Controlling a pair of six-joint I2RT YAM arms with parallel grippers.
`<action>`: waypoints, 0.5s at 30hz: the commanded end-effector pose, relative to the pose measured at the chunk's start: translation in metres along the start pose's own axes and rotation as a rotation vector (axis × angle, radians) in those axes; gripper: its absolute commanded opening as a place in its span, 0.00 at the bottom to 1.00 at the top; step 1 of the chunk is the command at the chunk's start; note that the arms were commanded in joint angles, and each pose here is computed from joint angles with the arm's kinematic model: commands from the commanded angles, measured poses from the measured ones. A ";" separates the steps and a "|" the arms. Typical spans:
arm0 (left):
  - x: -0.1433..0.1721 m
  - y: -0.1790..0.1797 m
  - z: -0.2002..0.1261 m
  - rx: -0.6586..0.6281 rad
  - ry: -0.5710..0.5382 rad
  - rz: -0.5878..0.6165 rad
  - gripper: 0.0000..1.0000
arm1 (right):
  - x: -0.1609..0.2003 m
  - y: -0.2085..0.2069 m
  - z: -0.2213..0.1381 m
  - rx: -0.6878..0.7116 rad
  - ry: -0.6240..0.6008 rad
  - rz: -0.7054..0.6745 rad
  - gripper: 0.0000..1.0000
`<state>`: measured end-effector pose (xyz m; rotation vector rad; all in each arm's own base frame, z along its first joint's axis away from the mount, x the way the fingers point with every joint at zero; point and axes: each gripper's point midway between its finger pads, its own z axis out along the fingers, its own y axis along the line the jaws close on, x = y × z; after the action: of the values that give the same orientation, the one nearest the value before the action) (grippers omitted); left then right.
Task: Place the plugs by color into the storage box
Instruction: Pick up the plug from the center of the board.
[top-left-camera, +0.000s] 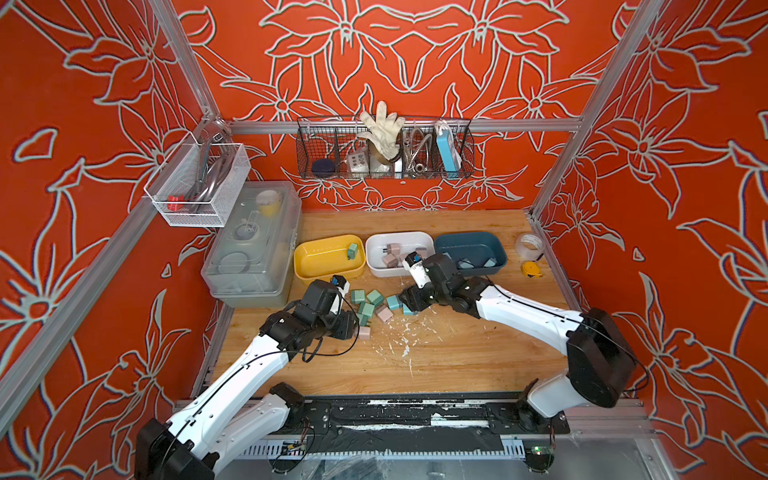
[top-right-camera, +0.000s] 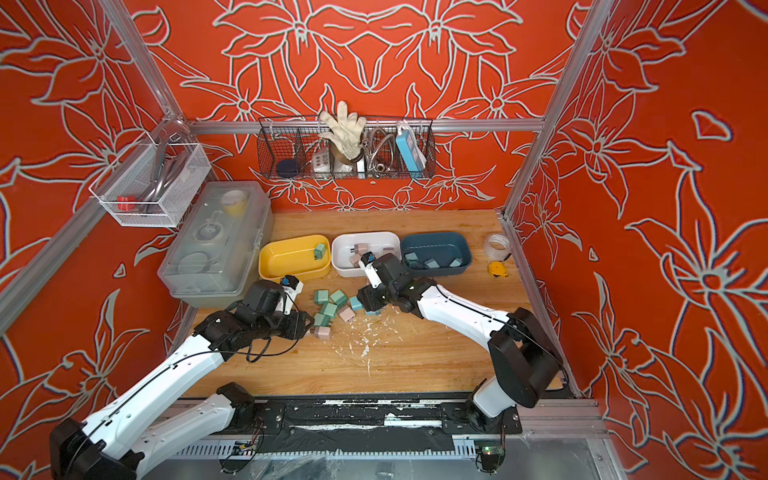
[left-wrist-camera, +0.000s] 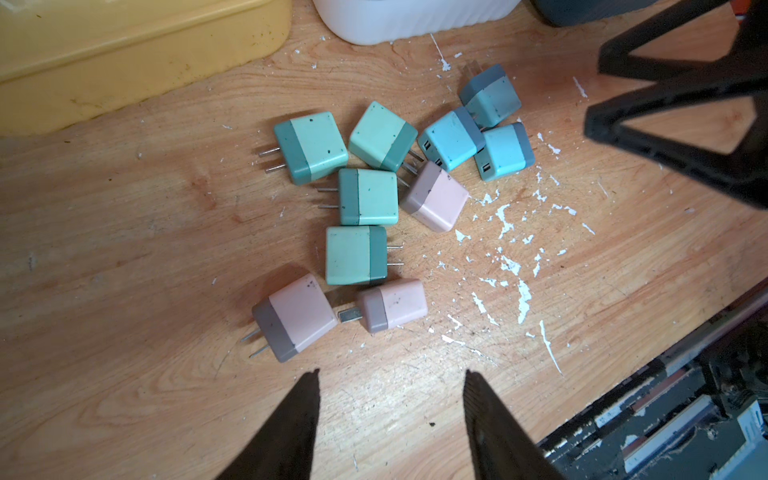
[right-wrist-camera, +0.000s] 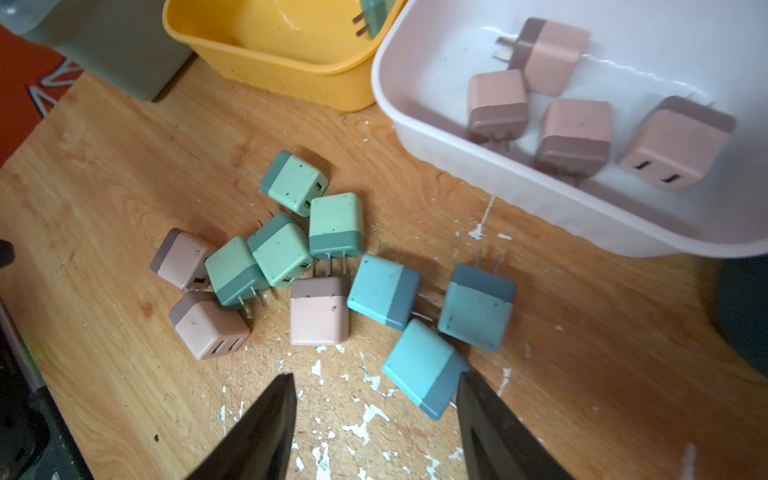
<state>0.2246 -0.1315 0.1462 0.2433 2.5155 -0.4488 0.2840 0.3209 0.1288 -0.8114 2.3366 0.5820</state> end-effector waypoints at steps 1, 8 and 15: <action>-0.001 0.000 -0.004 -0.001 -0.020 0.015 0.56 | 0.000 0.021 0.010 -0.033 0.043 -0.060 0.66; -0.001 -0.003 -0.020 0.019 -0.062 0.010 0.56 | 0.013 0.036 0.034 -0.020 0.133 -0.108 0.67; -0.003 -0.005 -0.022 0.038 -0.107 0.019 0.56 | 0.029 0.042 0.050 0.011 0.188 -0.123 0.67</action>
<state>0.2152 -0.1269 0.1713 0.2366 2.3983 -0.4904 0.2565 0.3666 0.0852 -1.0254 2.4192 0.5151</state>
